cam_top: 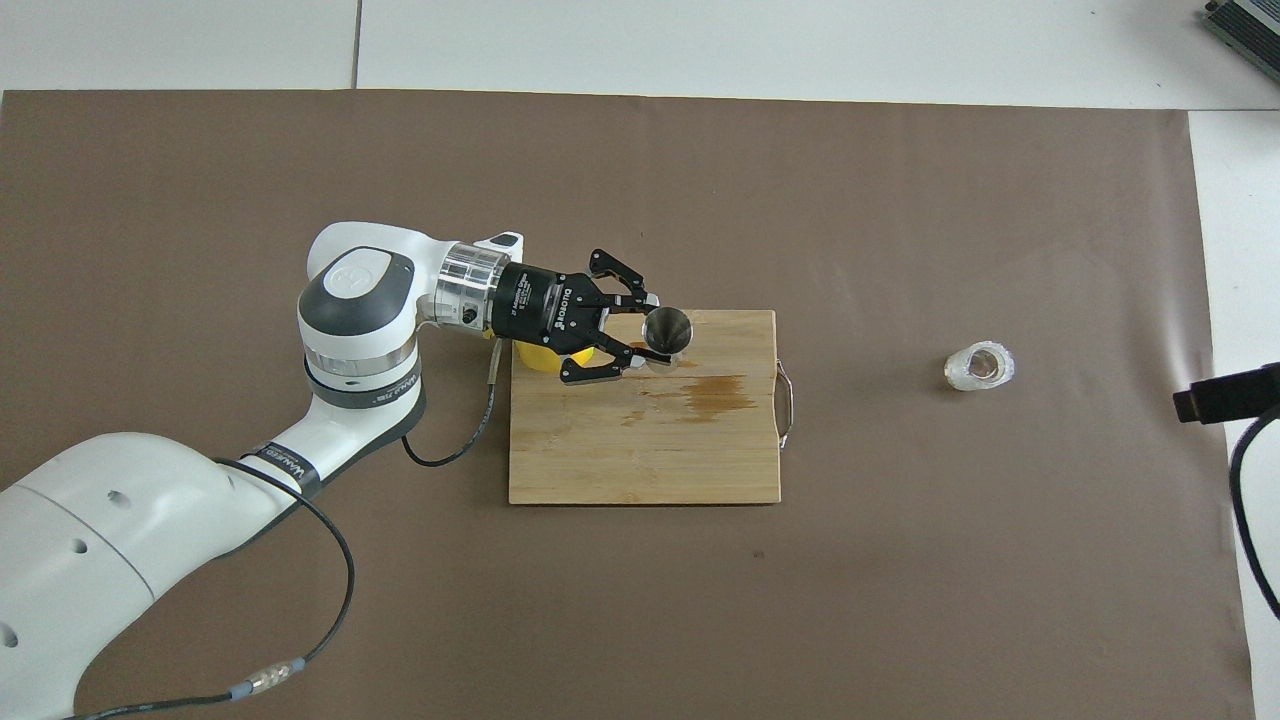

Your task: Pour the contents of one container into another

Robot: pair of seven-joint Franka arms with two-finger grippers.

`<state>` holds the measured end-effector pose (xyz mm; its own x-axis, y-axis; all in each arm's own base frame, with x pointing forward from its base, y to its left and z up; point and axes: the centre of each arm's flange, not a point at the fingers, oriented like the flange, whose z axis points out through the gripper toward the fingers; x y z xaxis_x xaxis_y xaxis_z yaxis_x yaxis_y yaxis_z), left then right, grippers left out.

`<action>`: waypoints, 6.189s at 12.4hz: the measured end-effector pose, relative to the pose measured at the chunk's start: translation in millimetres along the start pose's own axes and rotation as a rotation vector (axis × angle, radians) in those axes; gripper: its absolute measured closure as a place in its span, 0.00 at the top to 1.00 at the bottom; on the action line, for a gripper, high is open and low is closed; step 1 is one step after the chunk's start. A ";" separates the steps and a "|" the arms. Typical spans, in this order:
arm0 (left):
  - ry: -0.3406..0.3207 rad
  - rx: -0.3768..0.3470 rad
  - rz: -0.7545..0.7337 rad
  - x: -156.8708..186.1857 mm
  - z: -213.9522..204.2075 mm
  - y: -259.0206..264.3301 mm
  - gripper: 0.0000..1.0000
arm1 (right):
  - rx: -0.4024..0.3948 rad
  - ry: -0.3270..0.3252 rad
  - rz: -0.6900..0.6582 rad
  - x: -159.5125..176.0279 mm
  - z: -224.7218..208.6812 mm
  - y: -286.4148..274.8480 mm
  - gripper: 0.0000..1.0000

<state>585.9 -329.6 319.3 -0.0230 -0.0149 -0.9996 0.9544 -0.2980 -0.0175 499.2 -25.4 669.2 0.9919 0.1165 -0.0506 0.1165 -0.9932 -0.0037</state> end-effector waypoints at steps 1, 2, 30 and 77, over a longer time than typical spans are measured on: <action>0.005 -0.001 0.008 6.6 8.8 -1.2 0.42 | 0.000 0.000 0.000 0.0 0.0 0.0 1.00; 0.011 -0.001 0.018 15.5 17.4 -2.5 0.42 | 0.000 0.000 0.000 0.0 0.0 0.0 1.00; 0.084 0.112 0.087 66.7 78.6 -3.8 0.42 | 0.000 0.000 0.000 0.0 0.0 0.0 1.00; 1.196 0.698 1.107 -203.2 -83.8 -24.0 1.00 | 0.012 -0.028 -0.027 -14.5 2.9 20.4 1.00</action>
<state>592.7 -239.5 521.1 0.9973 0.0723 -0.0094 0.0717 -0.9496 0.3051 487.0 -47.4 666.9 0.9867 0.1428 -0.0781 0.1419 -0.9897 -0.0171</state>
